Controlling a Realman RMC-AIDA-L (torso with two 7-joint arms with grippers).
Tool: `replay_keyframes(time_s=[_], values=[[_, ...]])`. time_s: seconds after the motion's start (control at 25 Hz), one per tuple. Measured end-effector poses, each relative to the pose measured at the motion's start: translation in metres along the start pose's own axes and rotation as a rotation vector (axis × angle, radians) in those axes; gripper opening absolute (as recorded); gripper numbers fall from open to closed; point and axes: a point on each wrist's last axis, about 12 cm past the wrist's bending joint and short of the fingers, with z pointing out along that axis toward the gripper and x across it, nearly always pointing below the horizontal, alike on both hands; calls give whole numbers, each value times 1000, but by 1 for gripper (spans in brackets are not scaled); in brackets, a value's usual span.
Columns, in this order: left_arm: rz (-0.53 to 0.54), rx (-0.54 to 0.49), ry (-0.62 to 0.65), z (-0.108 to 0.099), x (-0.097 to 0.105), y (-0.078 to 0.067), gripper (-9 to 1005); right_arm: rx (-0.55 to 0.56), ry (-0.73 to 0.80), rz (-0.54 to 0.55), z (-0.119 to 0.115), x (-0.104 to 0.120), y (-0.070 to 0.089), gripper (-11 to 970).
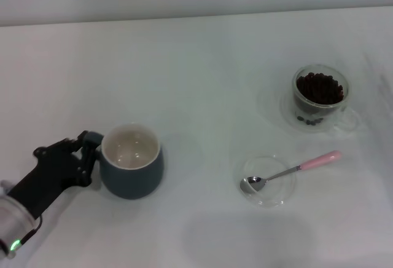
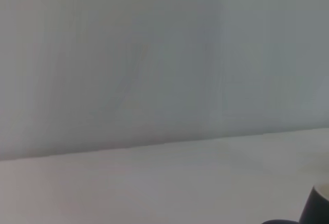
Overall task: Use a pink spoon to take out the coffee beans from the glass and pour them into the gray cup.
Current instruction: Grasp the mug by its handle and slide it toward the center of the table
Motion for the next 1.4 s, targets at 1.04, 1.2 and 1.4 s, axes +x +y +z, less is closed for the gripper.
replay_keyframes(time_s=[1.04,1.2,1.4], values=[[199,199,49,77,-41,-14,123,-19,-19,8,9,-5,7,780],[229,240,73,83,-42,-19,122,-19,-20,8,9,-6,8,780],[234,250,78,85,-42,-21,122,-24,-25,8,12,-7,9,780]])
